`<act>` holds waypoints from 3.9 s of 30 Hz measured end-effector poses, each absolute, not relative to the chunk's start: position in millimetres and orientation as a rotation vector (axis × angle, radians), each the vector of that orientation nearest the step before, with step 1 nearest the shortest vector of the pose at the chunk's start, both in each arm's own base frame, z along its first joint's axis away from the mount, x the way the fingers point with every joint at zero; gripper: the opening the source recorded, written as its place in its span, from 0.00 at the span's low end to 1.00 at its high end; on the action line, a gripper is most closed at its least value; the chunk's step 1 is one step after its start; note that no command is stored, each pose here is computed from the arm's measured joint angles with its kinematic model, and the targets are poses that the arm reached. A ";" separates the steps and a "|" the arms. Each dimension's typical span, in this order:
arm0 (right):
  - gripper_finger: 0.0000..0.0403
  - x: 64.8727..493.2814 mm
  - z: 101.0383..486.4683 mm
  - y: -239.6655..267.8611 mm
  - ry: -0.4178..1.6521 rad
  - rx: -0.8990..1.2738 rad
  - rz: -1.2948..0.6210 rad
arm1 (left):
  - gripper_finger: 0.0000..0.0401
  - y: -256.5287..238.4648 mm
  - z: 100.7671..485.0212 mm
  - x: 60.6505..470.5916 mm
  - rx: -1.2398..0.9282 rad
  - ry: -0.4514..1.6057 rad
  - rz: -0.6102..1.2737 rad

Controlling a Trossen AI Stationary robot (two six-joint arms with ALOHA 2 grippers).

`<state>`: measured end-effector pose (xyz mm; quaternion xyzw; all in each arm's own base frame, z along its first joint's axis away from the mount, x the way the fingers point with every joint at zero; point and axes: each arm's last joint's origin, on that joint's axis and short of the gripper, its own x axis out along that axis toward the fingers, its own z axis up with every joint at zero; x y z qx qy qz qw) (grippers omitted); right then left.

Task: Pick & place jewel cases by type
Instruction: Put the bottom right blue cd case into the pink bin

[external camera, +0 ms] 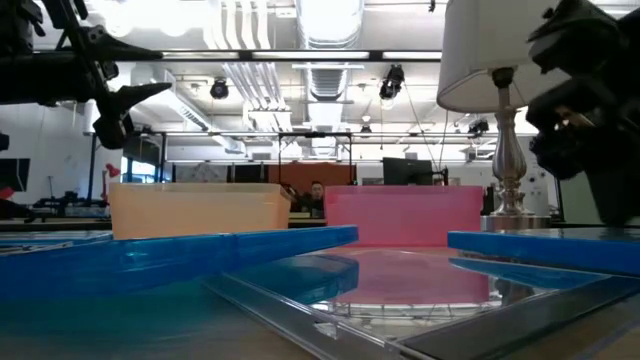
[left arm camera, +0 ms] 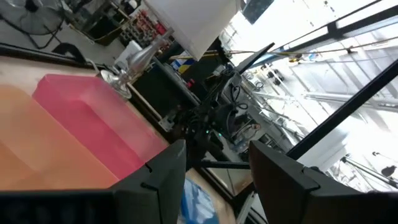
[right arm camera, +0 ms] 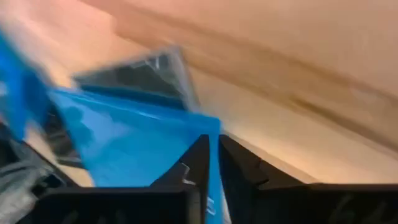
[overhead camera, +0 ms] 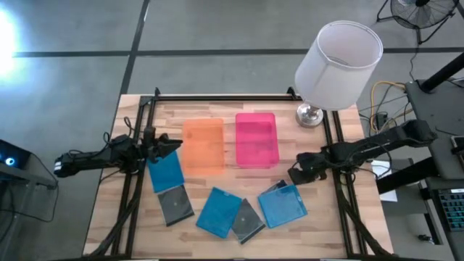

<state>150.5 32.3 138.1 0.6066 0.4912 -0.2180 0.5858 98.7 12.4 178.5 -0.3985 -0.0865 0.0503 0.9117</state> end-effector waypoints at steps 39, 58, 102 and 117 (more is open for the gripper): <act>0.55 153.3 166.7 29.7 1.244 0.990 -0.453 | 0.39 6.3 301.1 185.0 -0.788 0.089 0.063; 0.55 129.2 136.3 32.7 1.170 1.161 -0.230 | 0.39 -76.6 243.8 311.4 -0.770 0.506 0.046; 0.53 139.1 111.4 55.6 1.127 1.188 -0.104 | 0.39 -147.7 167.0 510.5 -0.442 0.968 -0.116; 0.27 154.9 181.1 60.7 1.025 1.216 -0.010 | 0.39 -127.9 183.4 514.0 -0.378 0.895 -0.020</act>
